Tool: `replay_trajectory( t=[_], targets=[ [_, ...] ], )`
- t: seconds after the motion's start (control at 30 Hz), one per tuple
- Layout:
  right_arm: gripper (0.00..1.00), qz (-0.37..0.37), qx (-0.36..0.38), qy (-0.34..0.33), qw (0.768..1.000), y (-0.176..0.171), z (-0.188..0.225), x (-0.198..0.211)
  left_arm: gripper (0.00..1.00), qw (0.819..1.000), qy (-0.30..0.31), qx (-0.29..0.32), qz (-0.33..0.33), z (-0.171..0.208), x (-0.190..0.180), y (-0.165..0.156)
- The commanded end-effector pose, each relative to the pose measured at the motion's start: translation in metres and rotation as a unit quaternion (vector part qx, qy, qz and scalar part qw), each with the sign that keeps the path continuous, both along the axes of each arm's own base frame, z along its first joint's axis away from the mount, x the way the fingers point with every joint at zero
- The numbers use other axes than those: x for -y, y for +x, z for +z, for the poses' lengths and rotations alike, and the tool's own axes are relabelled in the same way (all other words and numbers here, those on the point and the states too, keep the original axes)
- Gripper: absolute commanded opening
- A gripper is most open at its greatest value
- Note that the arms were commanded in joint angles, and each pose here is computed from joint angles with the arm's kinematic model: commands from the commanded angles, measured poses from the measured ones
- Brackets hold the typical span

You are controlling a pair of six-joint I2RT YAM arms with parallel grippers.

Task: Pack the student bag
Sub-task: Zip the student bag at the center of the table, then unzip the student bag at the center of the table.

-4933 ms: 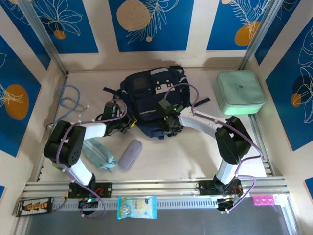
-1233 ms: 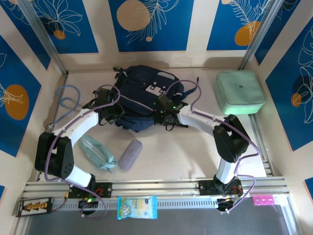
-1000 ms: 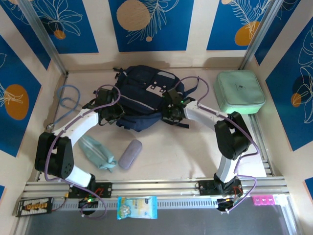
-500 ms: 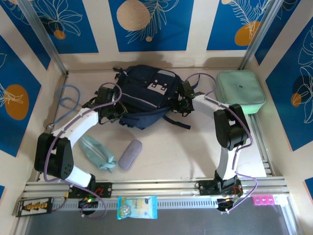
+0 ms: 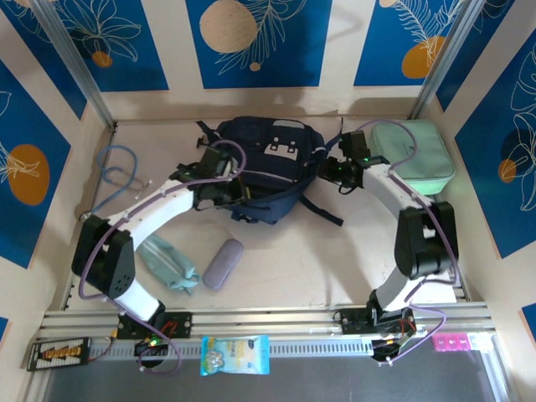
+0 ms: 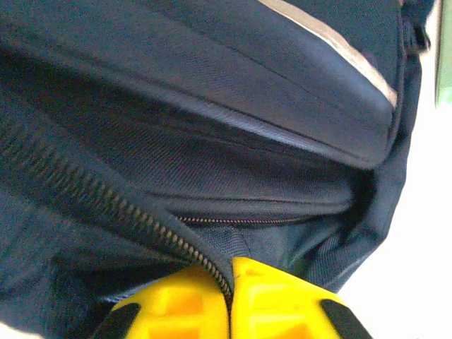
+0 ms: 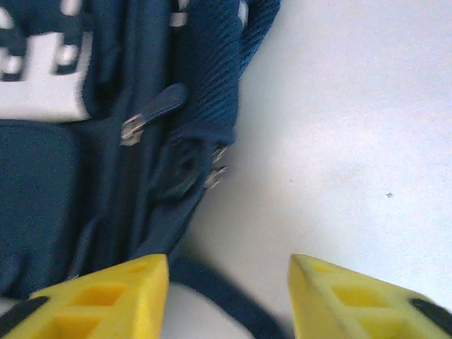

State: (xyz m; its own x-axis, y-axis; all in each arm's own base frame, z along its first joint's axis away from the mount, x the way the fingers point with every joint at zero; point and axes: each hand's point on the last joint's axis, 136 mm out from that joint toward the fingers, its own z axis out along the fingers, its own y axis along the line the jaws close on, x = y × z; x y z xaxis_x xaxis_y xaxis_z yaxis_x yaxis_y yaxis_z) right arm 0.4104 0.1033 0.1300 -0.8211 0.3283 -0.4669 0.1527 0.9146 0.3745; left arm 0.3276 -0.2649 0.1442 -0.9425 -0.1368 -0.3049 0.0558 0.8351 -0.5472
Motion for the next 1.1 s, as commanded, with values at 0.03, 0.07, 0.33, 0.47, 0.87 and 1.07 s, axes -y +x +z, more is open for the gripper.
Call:
replay_trajectory(
  t=[0.03, 0.07, 0.33, 0.47, 0.87, 1.07],
  targets=[
    [0.55, -0.006, -0.008, 0.048, 0.999, -0.029, 0.015, -0.002, 0.26, 0.994, -0.021, 0.040, -0.097, 0.023, 0.062, -0.013],
    [0.56, -0.006, -0.007, 0.057, 0.998, -0.032, 0.018, -0.003, 0.32, 0.994, -0.016, 0.037, -0.106, 0.022, 0.067, -0.016],
    [0.69, -0.022, 0.019, 0.087, 0.996, -0.054, 0.033, 0.003, 0.68, 0.972, 0.068, 0.083, -0.209, 0.033, 0.061, -0.027],
    [0.80, -0.032, 0.055, 0.092, 0.994, -0.058, 0.044, 0.012, 0.93, 0.933, 0.157, 0.144, -0.289, 0.034, 0.049, -0.014],
    [0.99, -0.060, 0.083, 0.111, 0.988, -0.066, 0.051, 0.042, 0.94, 0.785, 0.246, 0.281, -0.494, 0.000, 0.078, 0.026],
    [0.99, -0.055, 0.091, 0.126, 0.986, -0.067, 0.058, 0.043, 0.89, 0.747, 0.264, 0.291, -0.537, -0.024, 0.086, 0.044]
  ],
)
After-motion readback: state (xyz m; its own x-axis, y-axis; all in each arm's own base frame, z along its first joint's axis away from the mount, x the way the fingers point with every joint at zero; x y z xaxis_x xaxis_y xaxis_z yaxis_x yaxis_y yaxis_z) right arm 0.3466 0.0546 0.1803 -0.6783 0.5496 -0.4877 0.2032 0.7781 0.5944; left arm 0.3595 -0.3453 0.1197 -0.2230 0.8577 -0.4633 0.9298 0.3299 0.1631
